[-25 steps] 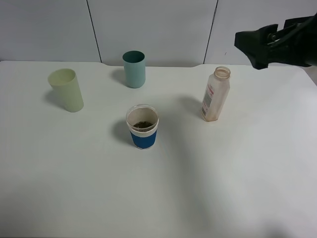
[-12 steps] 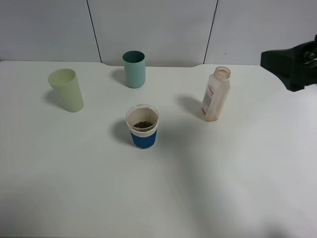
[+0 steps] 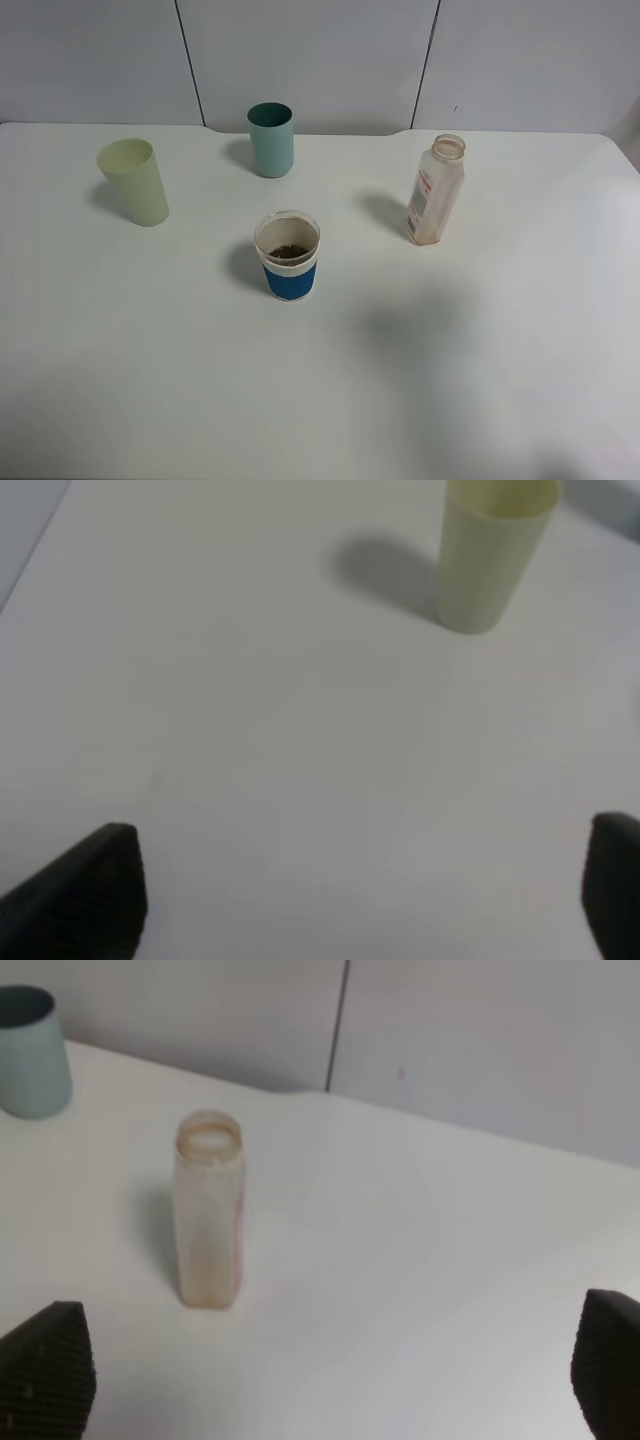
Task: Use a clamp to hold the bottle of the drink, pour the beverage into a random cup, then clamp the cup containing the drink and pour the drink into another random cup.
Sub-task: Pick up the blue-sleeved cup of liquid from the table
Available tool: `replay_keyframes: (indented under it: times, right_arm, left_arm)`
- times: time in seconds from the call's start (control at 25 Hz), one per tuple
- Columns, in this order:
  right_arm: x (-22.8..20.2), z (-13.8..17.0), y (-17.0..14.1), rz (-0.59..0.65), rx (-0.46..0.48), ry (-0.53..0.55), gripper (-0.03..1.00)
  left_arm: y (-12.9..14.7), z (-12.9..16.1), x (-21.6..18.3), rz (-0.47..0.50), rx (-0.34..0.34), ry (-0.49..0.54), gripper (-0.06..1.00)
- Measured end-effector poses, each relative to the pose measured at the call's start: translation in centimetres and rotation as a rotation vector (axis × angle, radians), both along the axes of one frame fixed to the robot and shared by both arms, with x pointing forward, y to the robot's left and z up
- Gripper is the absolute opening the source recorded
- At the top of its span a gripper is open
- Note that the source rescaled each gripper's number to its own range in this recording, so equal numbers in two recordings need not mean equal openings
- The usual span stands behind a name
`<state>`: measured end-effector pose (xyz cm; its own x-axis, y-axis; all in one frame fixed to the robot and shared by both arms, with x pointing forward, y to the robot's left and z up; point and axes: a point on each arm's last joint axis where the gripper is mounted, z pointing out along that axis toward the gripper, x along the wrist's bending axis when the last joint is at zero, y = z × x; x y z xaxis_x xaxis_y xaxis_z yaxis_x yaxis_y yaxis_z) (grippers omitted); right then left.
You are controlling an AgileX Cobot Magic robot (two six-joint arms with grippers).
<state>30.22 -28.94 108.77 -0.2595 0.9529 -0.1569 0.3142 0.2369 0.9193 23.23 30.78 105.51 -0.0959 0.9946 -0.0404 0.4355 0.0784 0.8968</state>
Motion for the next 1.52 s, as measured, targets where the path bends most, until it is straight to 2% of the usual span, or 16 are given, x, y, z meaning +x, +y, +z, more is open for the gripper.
replay_keyframes:
  times: [0.28, 0.76, 0.96, 1.52]
  right_arm:
    - [-3.1, -1.4, -1.4, -0.048, 0.023, 0.119, 1.00]
    - [-7.1, -2.9, -3.0, -0.061, 0.062, 0.132, 1.00]
    - [-7.2, -3.1, -2.7, -0.037, 0.088, 0.162, 1.00]
    - [-7.2, -3.1, -2.7, -0.036, 0.088, 0.165, 1.00]
  left_arm:
    - [0.0, 0.0, 0.0, 0.000, 0.000, 0.000, 0.95]
    - [0.0, 0.0, 0.0, 0.000, 0.000, 0.000, 0.95]
    - [0.0, 0.0, 0.0, 0.000, 0.000, 0.000, 0.95]
    - [0.0, 0.0, 0.0, 0.000, 0.000, 0.000, 0.95]
